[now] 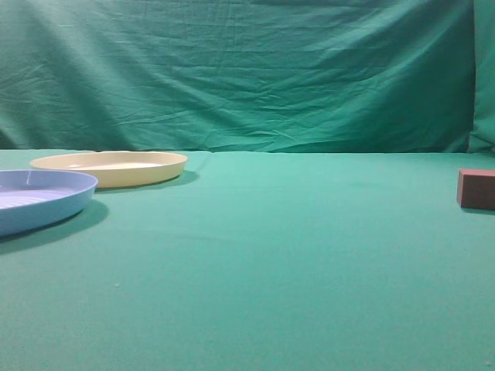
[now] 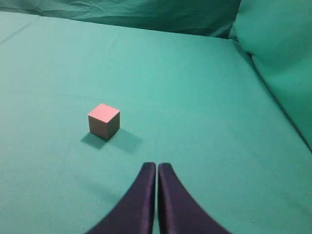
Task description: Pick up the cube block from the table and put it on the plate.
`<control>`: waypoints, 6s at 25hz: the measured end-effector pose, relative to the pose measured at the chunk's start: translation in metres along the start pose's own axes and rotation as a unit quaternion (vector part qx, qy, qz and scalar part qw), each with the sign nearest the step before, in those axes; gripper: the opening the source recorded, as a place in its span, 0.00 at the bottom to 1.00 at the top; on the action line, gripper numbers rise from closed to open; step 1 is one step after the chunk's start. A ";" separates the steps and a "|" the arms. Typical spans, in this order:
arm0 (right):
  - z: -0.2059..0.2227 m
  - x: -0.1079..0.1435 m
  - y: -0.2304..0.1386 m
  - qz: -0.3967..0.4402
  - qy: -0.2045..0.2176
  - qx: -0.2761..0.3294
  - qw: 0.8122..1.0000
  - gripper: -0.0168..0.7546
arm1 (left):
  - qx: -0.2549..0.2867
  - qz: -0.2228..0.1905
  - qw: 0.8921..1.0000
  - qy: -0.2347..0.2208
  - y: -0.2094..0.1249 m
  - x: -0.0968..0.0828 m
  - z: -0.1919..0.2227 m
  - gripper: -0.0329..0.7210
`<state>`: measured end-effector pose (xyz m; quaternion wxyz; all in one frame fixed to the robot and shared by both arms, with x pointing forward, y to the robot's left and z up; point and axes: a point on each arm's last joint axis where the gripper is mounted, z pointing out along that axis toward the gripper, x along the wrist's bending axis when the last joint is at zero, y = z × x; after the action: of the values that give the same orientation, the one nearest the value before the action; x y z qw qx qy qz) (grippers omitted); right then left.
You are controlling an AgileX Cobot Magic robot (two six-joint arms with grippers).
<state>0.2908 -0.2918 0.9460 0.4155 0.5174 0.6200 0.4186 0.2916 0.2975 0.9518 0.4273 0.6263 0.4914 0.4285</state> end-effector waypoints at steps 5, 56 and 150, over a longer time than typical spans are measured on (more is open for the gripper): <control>0.000 0.000 0.000 0.000 0.000 0.000 1.000 0.02 | 0.000 0.000 1.000 0.000 0.000 0.000 0.000 0.04; 0.128 0.027 0.145 -0.044 0.155 0.258 0.953 0.35 | 0.000 0.000 1.000 0.000 0.000 0.000 0.000 0.04; 0.182 0.189 0.332 -0.135 0.267 0.270 0.915 0.02 | 0.000 0.000 1.000 0.000 0.000 0.000 0.000 0.04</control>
<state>0.5386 -0.0502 1.1898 0.1315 0.3906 0.8611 0.2979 0.2916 0.2975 0.9518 0.4273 0.6263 0.4914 0.4285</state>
